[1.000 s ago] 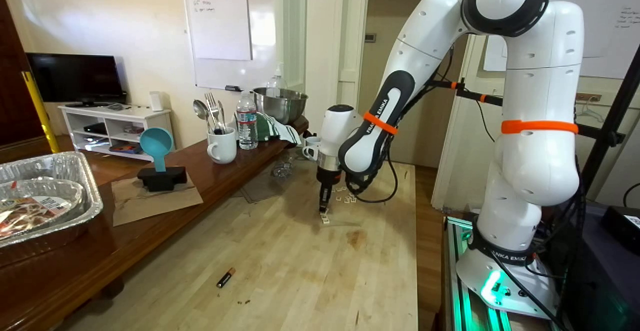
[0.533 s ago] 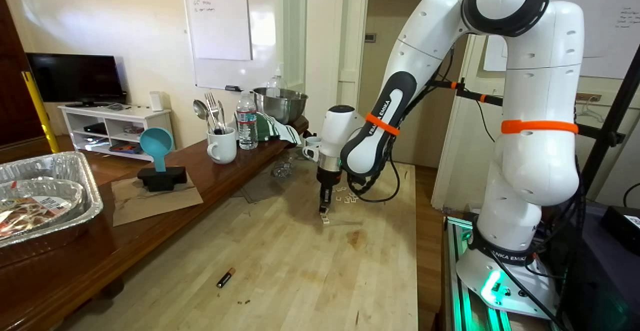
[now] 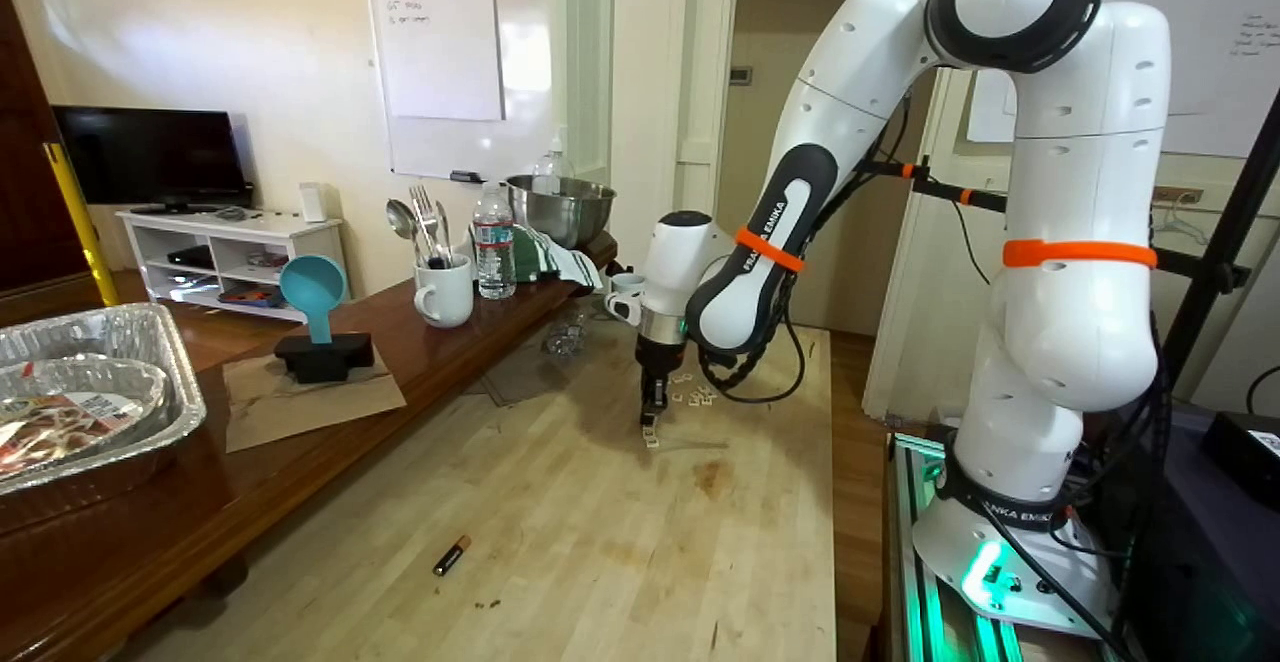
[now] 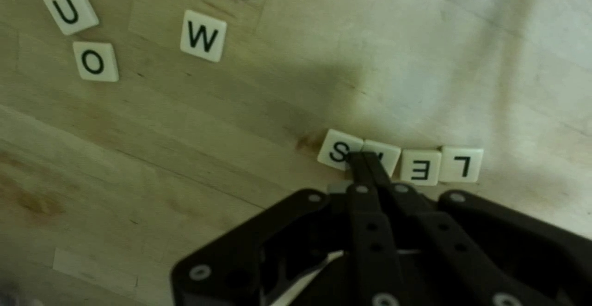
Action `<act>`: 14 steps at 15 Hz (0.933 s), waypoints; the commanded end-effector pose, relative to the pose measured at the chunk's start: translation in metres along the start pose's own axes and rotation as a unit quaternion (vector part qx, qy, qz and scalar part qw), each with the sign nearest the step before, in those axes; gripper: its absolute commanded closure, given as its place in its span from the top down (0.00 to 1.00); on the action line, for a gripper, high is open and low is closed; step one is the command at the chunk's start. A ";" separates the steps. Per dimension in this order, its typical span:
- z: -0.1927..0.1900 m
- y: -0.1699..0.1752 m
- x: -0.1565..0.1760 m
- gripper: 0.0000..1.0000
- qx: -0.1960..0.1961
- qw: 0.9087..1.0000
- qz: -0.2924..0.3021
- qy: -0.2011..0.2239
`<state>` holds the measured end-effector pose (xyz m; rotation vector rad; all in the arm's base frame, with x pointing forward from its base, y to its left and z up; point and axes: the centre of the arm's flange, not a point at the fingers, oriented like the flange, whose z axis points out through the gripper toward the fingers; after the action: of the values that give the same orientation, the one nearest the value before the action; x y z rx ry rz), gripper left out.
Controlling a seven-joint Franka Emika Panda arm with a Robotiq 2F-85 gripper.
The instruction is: Put one letter block into the line of letter blocks
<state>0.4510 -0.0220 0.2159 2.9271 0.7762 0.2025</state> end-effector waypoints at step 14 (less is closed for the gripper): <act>-0.001 -0.006 -0.003 0.01 -0.009 0.999 -0.052 -0.003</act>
<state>0.4452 -0.0184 0.2156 2.8600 0.9189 0.1889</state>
